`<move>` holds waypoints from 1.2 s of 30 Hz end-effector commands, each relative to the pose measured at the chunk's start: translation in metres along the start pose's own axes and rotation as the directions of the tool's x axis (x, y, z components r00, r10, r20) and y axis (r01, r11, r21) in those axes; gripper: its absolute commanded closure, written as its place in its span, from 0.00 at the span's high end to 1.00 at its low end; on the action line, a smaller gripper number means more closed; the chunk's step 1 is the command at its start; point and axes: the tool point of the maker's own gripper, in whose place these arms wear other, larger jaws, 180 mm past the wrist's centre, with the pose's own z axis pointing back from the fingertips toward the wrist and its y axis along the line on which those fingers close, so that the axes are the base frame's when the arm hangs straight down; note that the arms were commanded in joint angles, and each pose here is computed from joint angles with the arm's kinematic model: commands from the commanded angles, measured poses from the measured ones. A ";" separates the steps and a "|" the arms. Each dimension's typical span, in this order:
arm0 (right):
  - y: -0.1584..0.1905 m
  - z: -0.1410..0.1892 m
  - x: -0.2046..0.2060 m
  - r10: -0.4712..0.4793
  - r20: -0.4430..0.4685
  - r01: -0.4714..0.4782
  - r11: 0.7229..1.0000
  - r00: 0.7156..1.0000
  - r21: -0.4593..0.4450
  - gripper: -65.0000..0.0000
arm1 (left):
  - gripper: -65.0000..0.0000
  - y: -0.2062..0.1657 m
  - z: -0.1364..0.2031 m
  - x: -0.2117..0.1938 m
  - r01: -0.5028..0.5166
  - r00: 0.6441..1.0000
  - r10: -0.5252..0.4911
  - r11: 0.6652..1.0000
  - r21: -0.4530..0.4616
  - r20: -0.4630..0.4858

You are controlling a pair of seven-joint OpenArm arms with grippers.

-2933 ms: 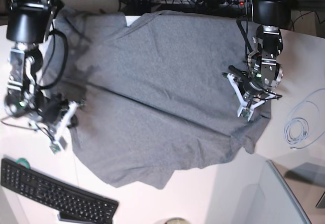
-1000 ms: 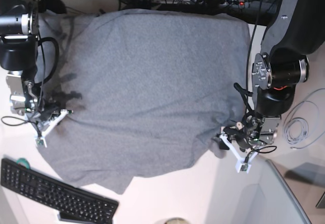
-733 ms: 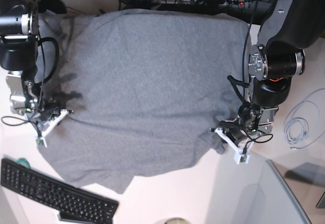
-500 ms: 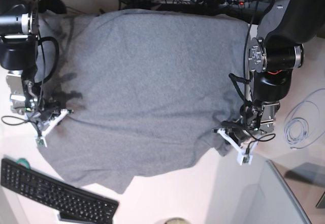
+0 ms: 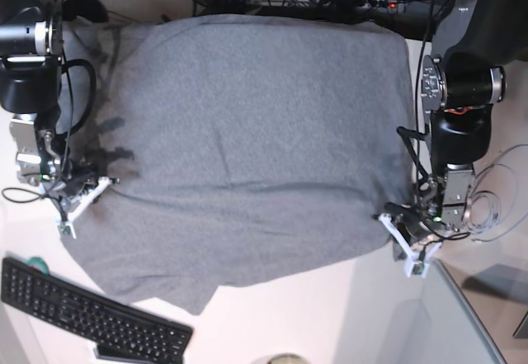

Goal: Layout the t-shirt on the table in an organized manner, then fold the t-shirt properly
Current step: 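Grasp the shirt edges with both grippers and pull them apart, then release the shirt and move both grippers onto the shirt body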

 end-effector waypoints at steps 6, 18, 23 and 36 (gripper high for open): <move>-0.001 0.000 -0.008 0.017 -0.056 -0.017 1.000 0.998 0.001 0.00 | 0.00 0.035 0.006 0.026 -0.015 0.999 0.006 0.986 0.167 0.053; 0.000 0.001 -0.007 0.020 -0.053 -0.020 1.000 0.998 0.002 0.00 | 0.78 0.038 0.007 0.029 -0.028 0.998 0.017 0.982 0.189 0.061; 0.000 0.001 -0.007 0.021 -0.052 -0.021 1.000 0.998 0.002 0.00 | 0.85 0.042 0.017 0.034 -0.019 0.995 -0.002 0.978 0.210 0.099; -0.009 0.003 -0.003 0.016 -0.044 -0.017 1.000 0.999 -0.014 0.00 | 0.22 -0.037 0.055 -0.068 0.065 0.998 -0.062 0.989 0.135 -0.021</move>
